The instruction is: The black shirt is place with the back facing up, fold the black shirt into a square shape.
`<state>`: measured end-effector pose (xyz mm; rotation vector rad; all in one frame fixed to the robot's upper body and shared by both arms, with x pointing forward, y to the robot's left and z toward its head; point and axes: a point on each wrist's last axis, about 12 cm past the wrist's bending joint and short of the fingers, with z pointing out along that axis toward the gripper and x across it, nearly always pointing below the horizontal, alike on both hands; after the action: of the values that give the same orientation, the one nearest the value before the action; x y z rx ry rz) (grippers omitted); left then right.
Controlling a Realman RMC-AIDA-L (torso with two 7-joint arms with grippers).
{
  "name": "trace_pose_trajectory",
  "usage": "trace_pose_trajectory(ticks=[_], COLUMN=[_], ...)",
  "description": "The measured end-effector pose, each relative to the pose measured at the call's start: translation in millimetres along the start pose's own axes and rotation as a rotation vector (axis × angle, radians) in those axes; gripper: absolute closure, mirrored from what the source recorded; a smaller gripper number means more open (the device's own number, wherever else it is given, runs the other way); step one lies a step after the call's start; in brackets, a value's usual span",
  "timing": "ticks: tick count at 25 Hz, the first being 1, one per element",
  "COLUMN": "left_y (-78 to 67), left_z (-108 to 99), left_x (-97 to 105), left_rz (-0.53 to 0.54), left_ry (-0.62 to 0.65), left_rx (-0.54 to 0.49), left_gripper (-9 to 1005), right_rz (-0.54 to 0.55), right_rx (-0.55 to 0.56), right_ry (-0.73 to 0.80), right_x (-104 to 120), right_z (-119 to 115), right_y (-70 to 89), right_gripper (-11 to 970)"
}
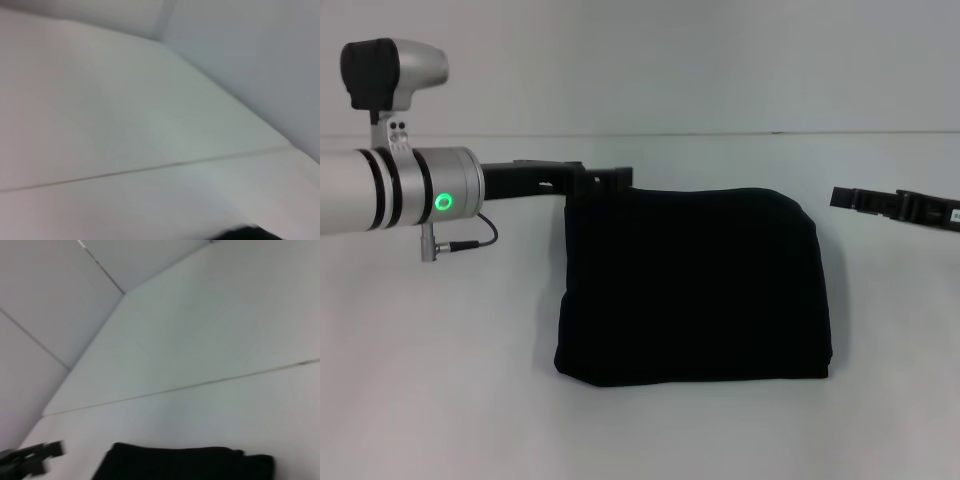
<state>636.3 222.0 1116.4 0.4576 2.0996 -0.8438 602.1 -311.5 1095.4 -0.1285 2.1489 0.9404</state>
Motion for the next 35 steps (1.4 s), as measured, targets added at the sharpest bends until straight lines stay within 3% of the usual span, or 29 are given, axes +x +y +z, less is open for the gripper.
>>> trace_pose_trajectory(ticks=[4,10,20,35], left_y=[10.7,16.5,16.5,5.2], left_z=[4.8,15.4,35.0,49.1], left_x=[-4.2,-0.6,5.4,18.5], left_rz=[-0.169,-0.233,-0.263,-0.254], left_ry=[0.003,0.012,0.008,0.045], left_rx=[-0.093,-0.155,-0.25,-0.251], left_gripper=[108,111,115,121], right_rz=[-0.06,-0.162,-0.21,-0.216], right_rx=[-0.061,-0.126,-0.108,-0.082], right_ry=[0.037,0.062,0.044,0.03], right_x=[-12.6,-23.0,-29.1,-32.9], right_z=[-11.2,-19.1,-15.0,-9.0], right_y=[5.7,14.6,16.6,16.5], right_gripper=[359,88,68,73])
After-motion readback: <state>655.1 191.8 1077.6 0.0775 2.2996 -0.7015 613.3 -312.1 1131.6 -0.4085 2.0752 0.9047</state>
